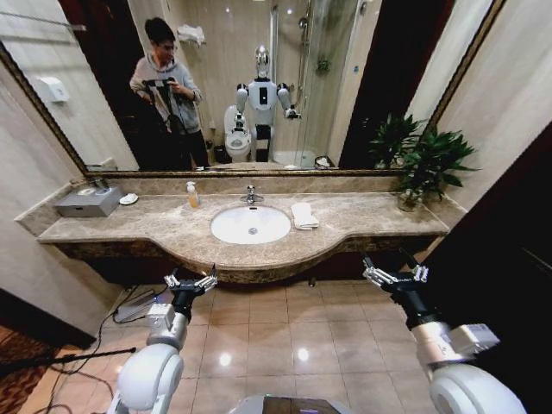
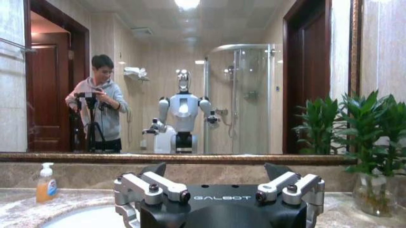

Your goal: Pick up the towel from the sink counter and wipe the mirror surface.

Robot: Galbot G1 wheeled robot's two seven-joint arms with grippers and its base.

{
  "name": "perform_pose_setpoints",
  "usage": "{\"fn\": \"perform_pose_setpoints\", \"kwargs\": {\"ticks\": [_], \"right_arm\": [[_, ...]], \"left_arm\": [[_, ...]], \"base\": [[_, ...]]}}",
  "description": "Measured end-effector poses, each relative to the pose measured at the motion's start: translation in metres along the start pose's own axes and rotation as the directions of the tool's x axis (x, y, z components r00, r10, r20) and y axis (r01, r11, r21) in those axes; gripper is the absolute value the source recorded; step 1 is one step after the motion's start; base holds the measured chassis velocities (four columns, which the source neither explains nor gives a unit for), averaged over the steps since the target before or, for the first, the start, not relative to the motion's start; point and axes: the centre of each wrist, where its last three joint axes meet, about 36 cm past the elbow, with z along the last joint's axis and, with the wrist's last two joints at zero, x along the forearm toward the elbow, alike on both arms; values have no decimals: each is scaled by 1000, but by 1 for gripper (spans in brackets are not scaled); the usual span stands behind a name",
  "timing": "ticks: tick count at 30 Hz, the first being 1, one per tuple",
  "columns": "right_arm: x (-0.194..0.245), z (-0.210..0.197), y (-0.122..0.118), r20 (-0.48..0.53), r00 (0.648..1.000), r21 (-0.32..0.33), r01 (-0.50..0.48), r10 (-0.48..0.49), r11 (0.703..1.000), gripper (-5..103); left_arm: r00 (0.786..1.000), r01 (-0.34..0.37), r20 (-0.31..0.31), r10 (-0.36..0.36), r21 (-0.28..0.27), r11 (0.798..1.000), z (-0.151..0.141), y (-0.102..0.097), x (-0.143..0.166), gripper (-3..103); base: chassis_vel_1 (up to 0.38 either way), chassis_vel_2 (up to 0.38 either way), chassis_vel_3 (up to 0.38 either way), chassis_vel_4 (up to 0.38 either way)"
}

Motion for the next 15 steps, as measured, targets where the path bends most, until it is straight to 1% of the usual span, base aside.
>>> {"fn": "perform_pose_setpoints", "kwargs": {"ticks": [3,9,15], "right_arm": [[0,0,0,0,1000,0,0,0,1000,100],[0,0,0,-1,1000,0,0,0,1000,100],[0,0,0,-1,1000,0,0,0,1000,100]], "left_arm": [[1000,0,0,0,0,1000,0,0,0,100],[1000,0,0,0,0,1000,0,0,0,100],[1000,0,-1,0,0,1000,0,0,0,100]], "base": [[104,-85,-162,151],[158,-176,-194,184],[144,-139,-142,145]]}}
